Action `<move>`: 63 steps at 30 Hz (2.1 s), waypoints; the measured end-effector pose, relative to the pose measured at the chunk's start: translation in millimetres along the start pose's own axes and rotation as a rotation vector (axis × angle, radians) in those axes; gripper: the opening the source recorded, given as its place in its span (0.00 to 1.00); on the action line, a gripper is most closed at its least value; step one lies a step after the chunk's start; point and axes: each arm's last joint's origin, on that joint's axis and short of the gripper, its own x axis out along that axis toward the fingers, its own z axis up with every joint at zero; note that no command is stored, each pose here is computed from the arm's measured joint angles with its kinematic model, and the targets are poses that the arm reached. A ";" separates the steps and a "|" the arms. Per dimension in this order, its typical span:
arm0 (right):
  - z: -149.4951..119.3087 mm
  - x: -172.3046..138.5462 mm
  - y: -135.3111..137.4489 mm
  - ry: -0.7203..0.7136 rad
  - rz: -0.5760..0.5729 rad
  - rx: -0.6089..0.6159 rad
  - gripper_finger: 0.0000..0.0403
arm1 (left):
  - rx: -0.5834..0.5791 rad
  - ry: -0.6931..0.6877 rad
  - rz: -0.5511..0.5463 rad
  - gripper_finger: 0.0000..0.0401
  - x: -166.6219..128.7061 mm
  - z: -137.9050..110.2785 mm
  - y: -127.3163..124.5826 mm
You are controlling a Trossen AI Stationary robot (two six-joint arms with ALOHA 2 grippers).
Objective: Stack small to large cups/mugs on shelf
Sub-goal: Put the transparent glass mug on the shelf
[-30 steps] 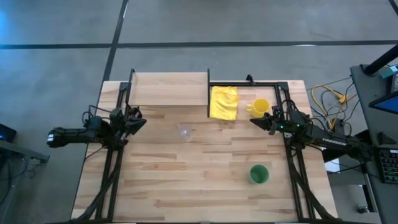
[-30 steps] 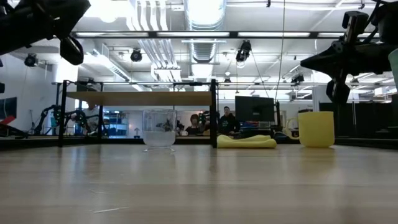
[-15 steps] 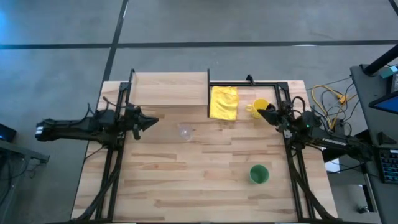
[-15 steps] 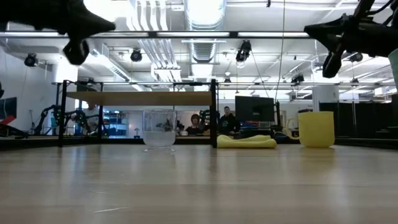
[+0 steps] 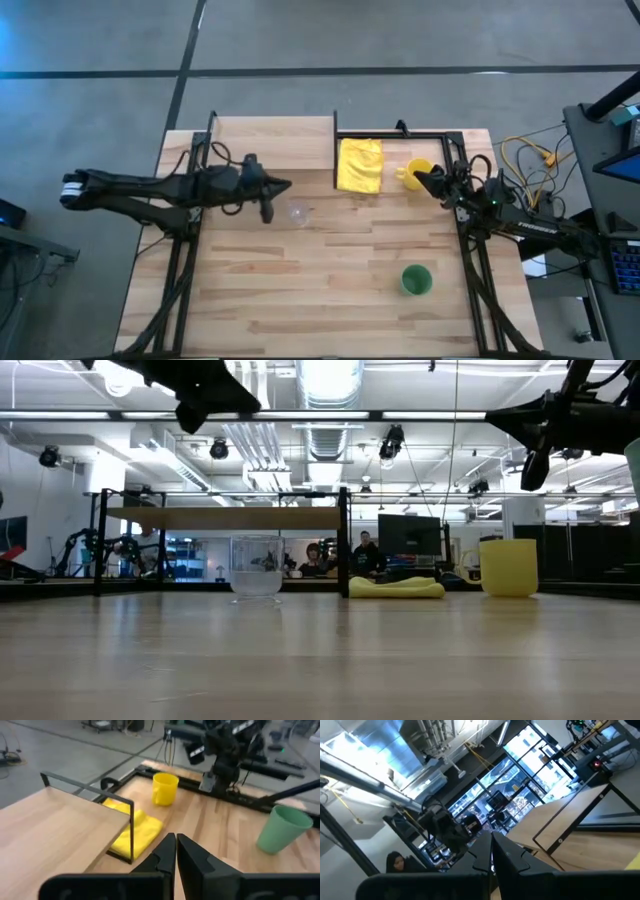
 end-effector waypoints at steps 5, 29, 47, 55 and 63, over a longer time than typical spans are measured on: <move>-0.6 0.4 -0.7 0.006 -0.007 0.003 0.02 | -0.021 0.017 0.018 0.00 15.4 5.6 -5.0; -2.4 0.7 -2.3 0.024 -0.022 0.033 0.02 | -0.252 0.385 -0.219 0.19 61.7 -45.3 -18.4; -6.4 0.4 -6.2 0.065 -0.063 0.041 0.02 | -0.071 0.520 -0.082 0.19 72.7 -69.3 -12.5; -6.5 0.4 -6.2 0.065 -0.063 0.042 0.02 | -0.059 0.577 -0.053 0.19 68.2 -75.2 -9.1; -6.5 0.4 -6.2 0.065 -0.063 0.041 0.02 | -0.046 0.583 -0.024 0.19 67.8 -79.8 -5.6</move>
